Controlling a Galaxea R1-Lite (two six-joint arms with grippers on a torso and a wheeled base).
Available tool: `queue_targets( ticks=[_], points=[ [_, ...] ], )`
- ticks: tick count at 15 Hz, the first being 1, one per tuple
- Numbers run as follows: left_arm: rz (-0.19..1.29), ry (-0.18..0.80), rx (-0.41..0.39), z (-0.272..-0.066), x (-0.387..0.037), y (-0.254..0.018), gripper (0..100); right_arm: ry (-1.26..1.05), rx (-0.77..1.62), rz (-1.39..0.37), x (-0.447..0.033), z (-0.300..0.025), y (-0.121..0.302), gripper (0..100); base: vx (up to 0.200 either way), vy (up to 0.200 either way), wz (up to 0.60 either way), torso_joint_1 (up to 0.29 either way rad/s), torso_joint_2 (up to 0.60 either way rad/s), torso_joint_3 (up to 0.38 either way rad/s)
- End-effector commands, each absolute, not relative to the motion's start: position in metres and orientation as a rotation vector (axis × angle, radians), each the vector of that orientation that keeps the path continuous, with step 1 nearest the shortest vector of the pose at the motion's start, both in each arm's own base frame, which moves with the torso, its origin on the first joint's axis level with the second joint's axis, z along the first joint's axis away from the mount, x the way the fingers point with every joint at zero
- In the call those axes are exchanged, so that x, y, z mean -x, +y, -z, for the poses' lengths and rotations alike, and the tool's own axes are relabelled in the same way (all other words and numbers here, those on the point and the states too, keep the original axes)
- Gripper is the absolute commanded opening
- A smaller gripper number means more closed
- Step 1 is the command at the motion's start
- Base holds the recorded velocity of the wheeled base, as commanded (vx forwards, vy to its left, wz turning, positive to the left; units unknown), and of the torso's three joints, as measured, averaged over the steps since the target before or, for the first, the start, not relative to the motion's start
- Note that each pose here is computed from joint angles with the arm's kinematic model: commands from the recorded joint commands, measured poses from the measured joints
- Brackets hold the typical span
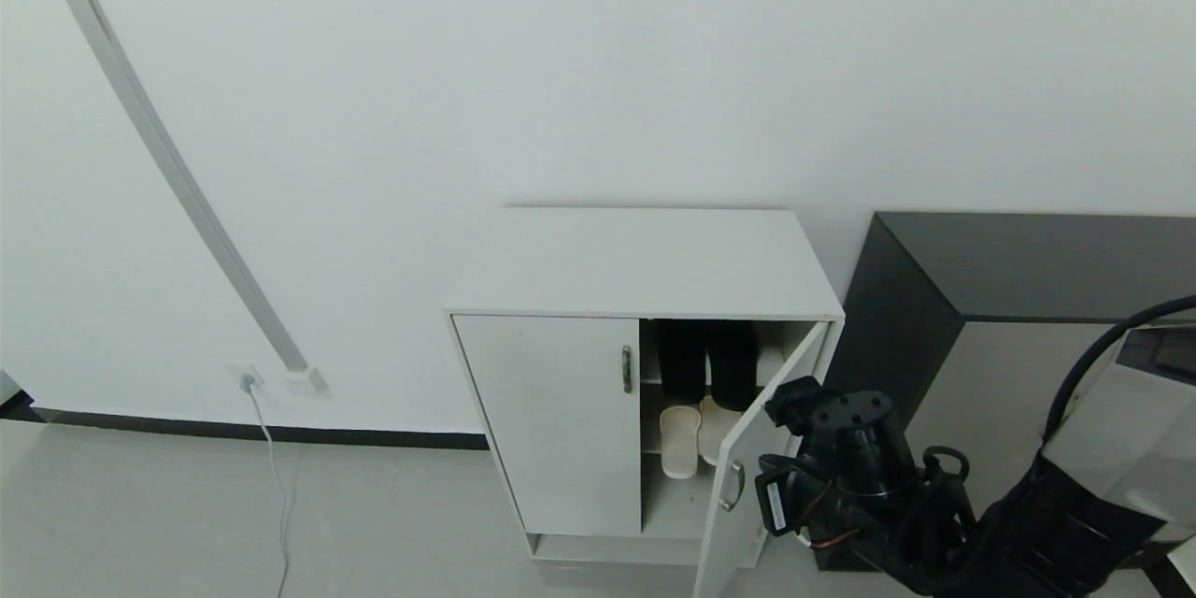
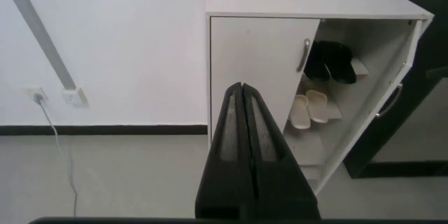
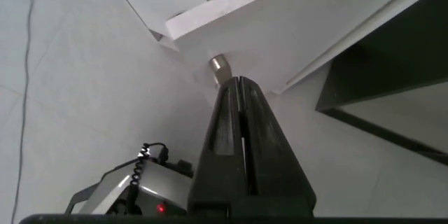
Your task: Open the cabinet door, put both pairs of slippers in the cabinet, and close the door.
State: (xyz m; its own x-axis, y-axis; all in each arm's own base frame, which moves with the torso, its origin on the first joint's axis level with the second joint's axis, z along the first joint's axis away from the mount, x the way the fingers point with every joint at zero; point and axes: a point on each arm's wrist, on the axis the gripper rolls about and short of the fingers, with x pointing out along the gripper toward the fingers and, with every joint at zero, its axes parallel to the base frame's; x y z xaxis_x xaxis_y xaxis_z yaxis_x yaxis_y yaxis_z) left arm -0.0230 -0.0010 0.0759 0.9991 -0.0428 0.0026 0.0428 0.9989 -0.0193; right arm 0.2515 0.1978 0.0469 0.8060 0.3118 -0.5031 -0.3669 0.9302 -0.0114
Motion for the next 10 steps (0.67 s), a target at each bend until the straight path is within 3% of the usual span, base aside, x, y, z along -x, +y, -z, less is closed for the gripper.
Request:
queue_targets(
  ticks=[1,10],
  points=[
    [0.043,-0.003,0.020,-0.076,0.023,-0.001,0,0.530,0.115,-0.363,-0.253,-0.043,0.198,0,0.000,0.000,0.00,0.000,0.00,0.000],
    [0.041,-0.003,0.017,-0.076,0.023,-0.001,0,0.481,0.079,-0.335,-0.295,-0.010,0.214,0,0.000,0.000,0.00,0.000,0.00,0.000]
  ],
)
